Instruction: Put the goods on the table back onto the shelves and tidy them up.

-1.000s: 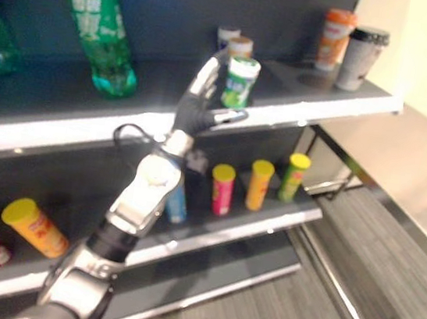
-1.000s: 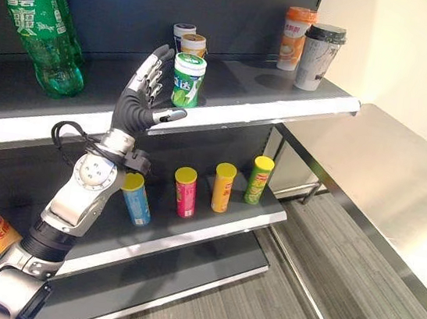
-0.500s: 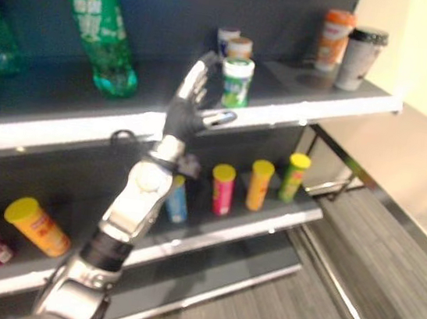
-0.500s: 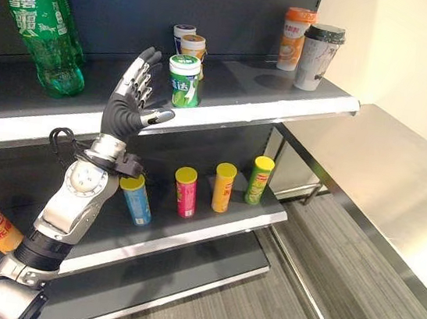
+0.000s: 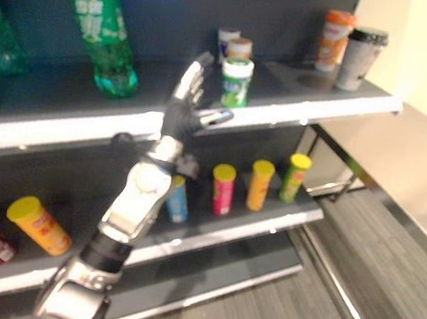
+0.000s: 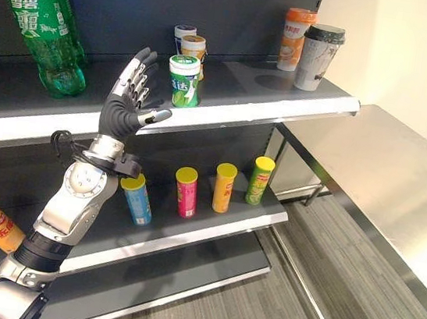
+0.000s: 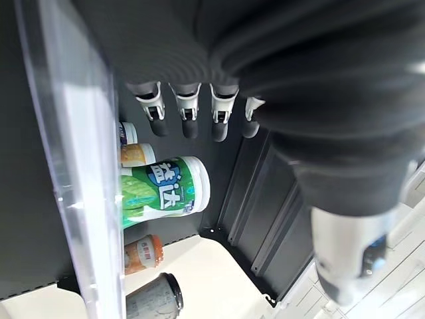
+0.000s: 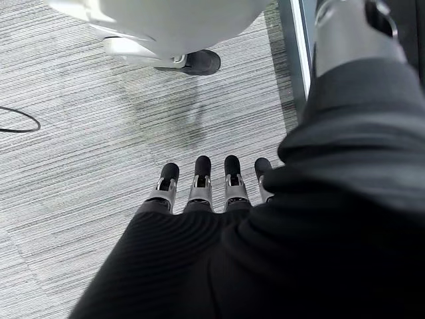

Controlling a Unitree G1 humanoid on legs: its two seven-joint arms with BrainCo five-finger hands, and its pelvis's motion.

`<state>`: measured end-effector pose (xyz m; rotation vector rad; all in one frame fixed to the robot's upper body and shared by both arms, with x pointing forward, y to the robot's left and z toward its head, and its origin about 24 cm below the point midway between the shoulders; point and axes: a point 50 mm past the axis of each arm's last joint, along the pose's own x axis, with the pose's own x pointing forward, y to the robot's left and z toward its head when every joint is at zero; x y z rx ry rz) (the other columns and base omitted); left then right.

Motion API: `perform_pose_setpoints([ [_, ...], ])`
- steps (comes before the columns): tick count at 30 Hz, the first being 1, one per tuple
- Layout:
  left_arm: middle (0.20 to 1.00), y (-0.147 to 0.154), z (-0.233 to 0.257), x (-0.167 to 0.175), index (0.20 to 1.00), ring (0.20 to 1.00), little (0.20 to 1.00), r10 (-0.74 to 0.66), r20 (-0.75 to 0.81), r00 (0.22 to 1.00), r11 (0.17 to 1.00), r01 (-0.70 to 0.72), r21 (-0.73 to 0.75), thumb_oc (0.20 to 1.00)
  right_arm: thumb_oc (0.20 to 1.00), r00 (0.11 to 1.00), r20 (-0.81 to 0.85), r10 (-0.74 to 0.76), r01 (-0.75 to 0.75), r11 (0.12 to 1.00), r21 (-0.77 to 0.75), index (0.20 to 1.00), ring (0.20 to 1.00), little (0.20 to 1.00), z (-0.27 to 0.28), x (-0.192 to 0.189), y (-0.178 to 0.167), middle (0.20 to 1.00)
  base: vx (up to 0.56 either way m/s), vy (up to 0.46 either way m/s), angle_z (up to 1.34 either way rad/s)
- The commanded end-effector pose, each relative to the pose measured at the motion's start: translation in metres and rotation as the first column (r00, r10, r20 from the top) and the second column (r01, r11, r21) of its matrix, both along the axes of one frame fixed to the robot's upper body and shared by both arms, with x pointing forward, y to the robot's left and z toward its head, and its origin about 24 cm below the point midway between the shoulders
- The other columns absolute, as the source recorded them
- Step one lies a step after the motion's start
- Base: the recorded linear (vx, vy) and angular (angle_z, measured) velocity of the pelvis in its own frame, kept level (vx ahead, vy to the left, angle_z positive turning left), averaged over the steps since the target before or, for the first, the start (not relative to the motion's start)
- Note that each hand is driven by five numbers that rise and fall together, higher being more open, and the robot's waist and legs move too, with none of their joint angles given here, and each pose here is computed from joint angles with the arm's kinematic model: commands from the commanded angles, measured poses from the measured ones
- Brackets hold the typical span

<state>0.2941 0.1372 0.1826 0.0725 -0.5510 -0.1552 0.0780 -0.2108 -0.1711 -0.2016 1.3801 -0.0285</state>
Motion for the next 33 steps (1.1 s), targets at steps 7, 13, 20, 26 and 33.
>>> perform_pose_setpoints([
  [7,1.000,0.040,-0.030,0.023,1.000,1.000,1.000,0.165,-0.186,0.969,0.985,-0.171,-0.017,1.000,1.000,0.999,-0.025,0.023,-0.021,0.997,0.071,1.000,1.000,1.000,-0.004,0.002,0.030,1.000,0.00,0.001,-0.01],
  [13,1.000,0.039,-0.030,0.028,1.000,1.000,1.000,0.170,-0.195,0.966,0.984,-0.176,-0.012,1.000,1.000,0.999,-0.025,0.023,-0.022,0.997,0.067,1.000,1.000,1.000,-0.004,0.001,0.029,1.000,0.00,0.001,-0.04],
  [20,1.000,0.039,-0.033,0.029,1.000,1.000,1.000,0.162,-0.213,0.964,0.985,-0.170,-0.022,1.000,1.000,0.999,-0.024,0.029,-0.028,0.997,0.070,1.000,1.000,1.000,-0.004,0.000,0.029,1.000,0.00,0.000,0.00],
  [26,1.000,0.040,-0.034,0.030,1.000,1.000,1.000,0.162,-0.225,0.961,0.984,-0.173,-0.031,1.000,1.000,0.999,-0.022,0.037,-0.035,0.997,0.067,1.000,1.000,1.000,-0.004,0.001,0.029,1.000,0.00,0.000,0.00],
  [33,1.000,0.038,-0.033,0.034,1.000,1.000,1.000,0.156,-0.232,0.960,0.986,-0.166,-0.023,1.000,1.000,0.999,-0.027,0.041,-0.039,0.997,0.066,1.000,1.000,1.000,-0.004,0.000,0.029,1.000,0.00,0.000,0.00],
])
